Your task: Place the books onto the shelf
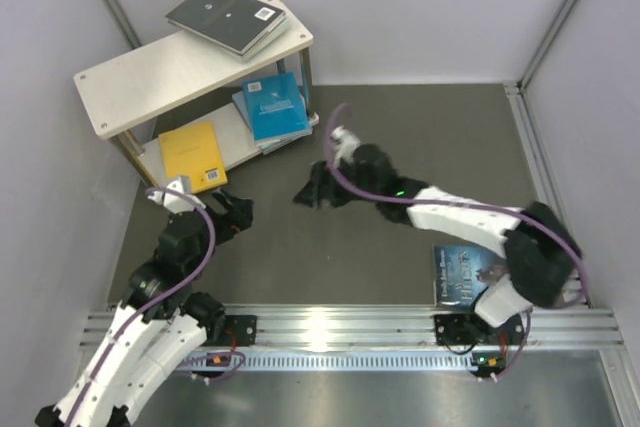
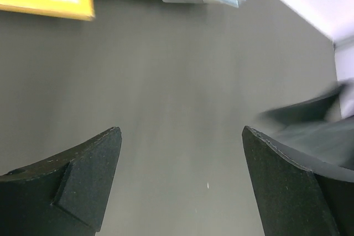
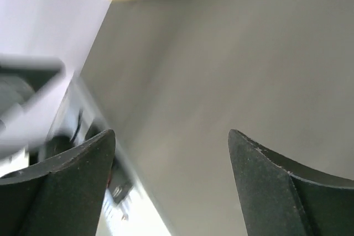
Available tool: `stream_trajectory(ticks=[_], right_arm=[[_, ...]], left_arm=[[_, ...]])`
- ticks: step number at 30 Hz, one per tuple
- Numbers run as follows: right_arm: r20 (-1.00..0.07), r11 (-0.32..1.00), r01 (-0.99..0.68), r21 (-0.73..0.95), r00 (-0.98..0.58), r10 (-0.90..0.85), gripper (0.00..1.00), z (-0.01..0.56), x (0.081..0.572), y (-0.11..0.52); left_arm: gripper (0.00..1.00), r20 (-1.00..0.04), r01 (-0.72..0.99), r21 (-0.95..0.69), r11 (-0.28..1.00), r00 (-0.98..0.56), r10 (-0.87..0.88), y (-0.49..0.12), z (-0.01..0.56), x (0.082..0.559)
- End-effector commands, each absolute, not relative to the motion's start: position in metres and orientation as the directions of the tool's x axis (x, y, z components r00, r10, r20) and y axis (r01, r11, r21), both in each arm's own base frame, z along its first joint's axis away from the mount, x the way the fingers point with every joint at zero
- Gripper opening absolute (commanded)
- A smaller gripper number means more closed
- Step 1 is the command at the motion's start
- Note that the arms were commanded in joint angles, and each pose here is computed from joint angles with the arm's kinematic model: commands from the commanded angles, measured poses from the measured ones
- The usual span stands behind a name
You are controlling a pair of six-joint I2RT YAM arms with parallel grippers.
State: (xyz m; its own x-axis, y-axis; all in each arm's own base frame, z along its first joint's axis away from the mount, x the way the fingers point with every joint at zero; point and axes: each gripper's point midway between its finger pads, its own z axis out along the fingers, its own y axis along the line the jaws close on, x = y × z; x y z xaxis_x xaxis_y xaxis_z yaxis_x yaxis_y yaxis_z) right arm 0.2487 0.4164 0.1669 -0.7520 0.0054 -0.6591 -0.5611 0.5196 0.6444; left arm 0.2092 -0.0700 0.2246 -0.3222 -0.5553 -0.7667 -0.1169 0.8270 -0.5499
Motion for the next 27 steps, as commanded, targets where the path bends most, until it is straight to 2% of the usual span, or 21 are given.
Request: stream_trajectory(ticks=[1,2,3,5,6,8,9,11,12,15,20,22,27], right_arm=[[-0.715,0.771,-0.326,0.547,-0.662,0.227,0.81,0.18,0.322,0.28],[-0.695,0.799,-0.238,0.552,-0.66,0.284,0.73,0.178,0.322,0.243],[-0.701,0.847,-0.083,0.526,-0.606,0.376,0.7,0.176,0.346,0.185],[-0.709,0.897,0.124,0.425,-0.57,0.415,0.67,0.164,0.341,0.112],[-0.726,0.879,0.315,0.359,-0.497,0.474,0.67,0.161,0.346,0.049],[-0.719,0.82,0.483,0.306,-0.447,0.532,0.66,0.157,0.334,-0.009],[-0.711,0.743,0.593,0.31,-0.375,0.595,0.67,0.156,0.328,-0.057],[-0.683,0.665,0.686,0.295,-0.336,0.649,0.71,0.149,0.317,-0.096],[-0.678,0.586,0.763,0.271,-0.281,0.679,0.72,0.145,0.305,-0.129],[-0.642,0.381,0.906,0.186,-0.181,0.745,0.73,0.126,0.27,-0.179],[-0.597,0.095,0.995,0.024,-0.062,0.8,0.73,0.093,0.205,-0.2],[-0.531,0.057,0.998,0.032,-0.031,0.847,0.73,0.071,0.193,-0.187],[-0.478,0.035,0.998,0.053,-0.006,0.879,0.75,0.049,0.18,-0.169]], left_arm=[[0.95,-0.729,0.031,-0.624,0.781,-0.382,-0.568,-0.114,0.224,0.227],[0.94,-0.722,0.067,-0.648,0.759,-0.372,-0.583,-0.122,0.231,0.233],[0.93,-0.704,0.058,-0.655,0.754,-0.408,-0.581,-0.129,0.218,0.236],[0.93,-0.683,0.094,-0.674,0.733,-0.458,-0.57,-0.145,0.215,0.237],[0.92,-0.672,0.108,-0.687,0.718,-0.471,-0.572,-0.151,0.216,0.239],[0.92,-0.648,0.114,-0.696,0.709,-0.525,-0.552,-0.164,0.207,0.241],[0.91,-0.636,0.114,-0.703,0.702,-0.54,-0.55,-0.17,0.205,0.243],[0.91,-0.621,0.138,-0.716,0.684,-0.574,-0.534,-0.179,0.203,0.24],[0.91,-0.615,0.144,-0.72,0.679,-0.585,-0.529,-0.184,0.202,0.24],[0.91,-0.599,0.158,-0.724,0.671,-0.626,-0.499,-0.194,0.194,0.236],[0.9,-0.565,0.167,-0.71,0.684,-0.715,-0.412,-0.22,0.174,0.23],[0.9,-0.569,0.176,-0.689,0.703,-0.731,-0.375,-0.232,0.166,0.224],[0.9,-0.578,0.196,-0.661,0.724,-0.748,-0.325,-0.251,0.16,0.209]])
